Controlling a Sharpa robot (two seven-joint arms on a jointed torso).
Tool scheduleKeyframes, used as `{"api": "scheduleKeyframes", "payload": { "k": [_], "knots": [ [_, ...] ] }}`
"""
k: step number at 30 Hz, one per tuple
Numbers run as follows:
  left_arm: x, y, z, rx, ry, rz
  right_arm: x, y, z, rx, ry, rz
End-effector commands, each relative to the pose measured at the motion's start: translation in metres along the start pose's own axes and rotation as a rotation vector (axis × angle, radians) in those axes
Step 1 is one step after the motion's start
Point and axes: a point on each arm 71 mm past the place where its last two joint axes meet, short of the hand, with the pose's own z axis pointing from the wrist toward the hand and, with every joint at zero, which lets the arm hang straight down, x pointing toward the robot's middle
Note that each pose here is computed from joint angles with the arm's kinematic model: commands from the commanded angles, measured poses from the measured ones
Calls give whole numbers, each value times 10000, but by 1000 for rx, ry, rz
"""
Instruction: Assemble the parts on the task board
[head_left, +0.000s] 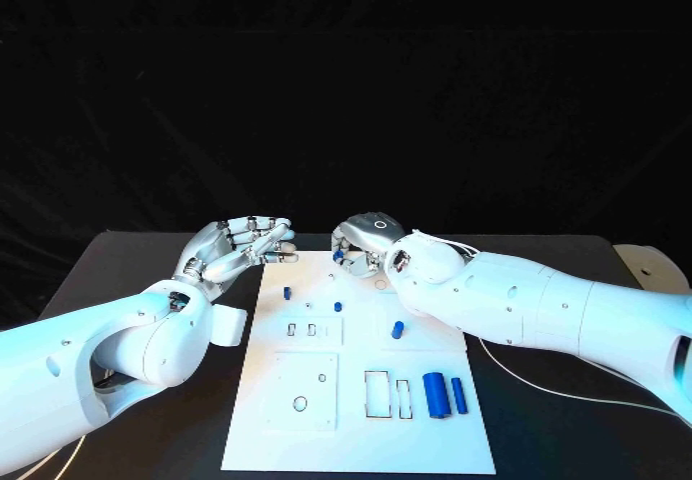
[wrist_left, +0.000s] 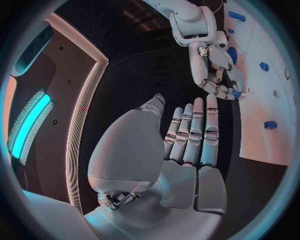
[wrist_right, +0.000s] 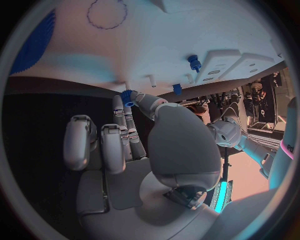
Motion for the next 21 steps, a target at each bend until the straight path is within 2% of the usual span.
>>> {"api": "scheduleKeyframes", "payload": {
  "k": [1, 8, 21],
  "knots": [
    [27, -21, 5, 7, 18, -13, 32, 7, 3, -6, 23, -4],
    [18, -22, 8, 6, 16, -12, 60, 8, -1, -7, 56, -6],
    [-1, -18, 11, 3, 12, -9, 60, -9, -23, -4, 60, -9]
  ]
}}
